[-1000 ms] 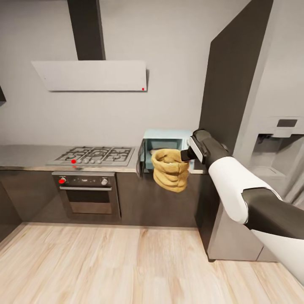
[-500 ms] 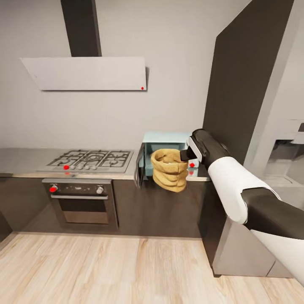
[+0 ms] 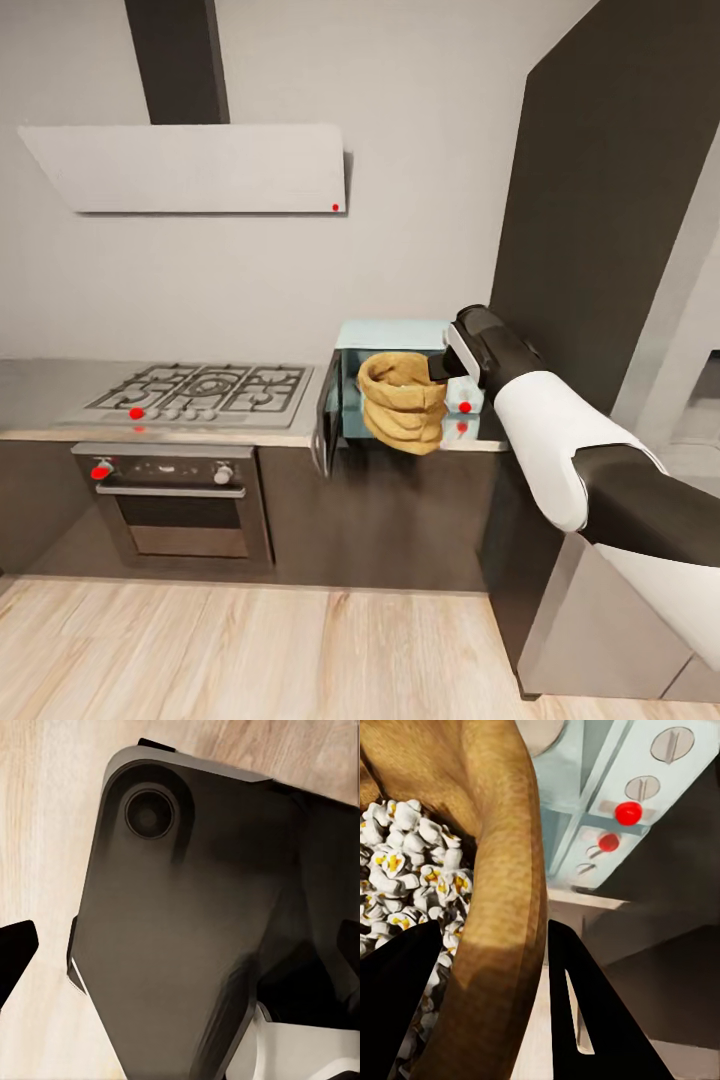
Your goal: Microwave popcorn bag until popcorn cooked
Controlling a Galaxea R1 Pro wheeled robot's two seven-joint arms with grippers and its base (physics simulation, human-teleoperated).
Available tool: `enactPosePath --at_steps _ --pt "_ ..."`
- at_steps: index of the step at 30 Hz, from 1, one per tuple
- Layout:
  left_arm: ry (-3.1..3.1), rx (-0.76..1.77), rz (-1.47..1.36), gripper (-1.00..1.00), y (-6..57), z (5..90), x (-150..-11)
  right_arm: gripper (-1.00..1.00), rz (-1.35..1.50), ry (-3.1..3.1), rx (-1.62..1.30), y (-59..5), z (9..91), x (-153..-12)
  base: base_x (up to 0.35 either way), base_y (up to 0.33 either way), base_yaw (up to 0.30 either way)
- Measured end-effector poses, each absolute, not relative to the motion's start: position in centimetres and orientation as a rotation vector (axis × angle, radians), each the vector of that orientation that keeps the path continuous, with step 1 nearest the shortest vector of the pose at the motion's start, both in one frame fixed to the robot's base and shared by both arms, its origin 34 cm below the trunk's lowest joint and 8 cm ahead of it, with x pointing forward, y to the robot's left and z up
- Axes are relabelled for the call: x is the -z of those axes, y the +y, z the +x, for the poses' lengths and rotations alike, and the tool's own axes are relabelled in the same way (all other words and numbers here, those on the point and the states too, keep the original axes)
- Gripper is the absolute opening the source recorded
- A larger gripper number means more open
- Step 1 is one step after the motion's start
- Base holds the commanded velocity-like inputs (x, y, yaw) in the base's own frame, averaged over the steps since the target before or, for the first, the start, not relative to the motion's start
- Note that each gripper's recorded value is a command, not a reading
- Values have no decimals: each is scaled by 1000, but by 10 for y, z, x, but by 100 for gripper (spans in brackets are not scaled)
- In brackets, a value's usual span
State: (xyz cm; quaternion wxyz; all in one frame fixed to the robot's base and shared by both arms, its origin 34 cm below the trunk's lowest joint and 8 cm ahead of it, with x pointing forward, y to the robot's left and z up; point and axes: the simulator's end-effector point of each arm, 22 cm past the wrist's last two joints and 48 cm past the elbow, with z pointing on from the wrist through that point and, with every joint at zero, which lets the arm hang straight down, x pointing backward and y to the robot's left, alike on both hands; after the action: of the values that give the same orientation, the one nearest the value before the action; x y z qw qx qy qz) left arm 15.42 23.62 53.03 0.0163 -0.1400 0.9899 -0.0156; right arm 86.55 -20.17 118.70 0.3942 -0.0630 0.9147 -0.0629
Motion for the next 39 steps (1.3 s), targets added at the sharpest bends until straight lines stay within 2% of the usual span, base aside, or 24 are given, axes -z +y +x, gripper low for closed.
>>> enactPosePath --at_steps 26,39 --pt "3077 52 -439 100 234 155 -530 -100 -166 2347 154 -199 863 -1173 29 0 0" --pt "3078 51 -436 100 235 154 -530 -100 -163 2348 164 -201 863 -1173 276 0 0"
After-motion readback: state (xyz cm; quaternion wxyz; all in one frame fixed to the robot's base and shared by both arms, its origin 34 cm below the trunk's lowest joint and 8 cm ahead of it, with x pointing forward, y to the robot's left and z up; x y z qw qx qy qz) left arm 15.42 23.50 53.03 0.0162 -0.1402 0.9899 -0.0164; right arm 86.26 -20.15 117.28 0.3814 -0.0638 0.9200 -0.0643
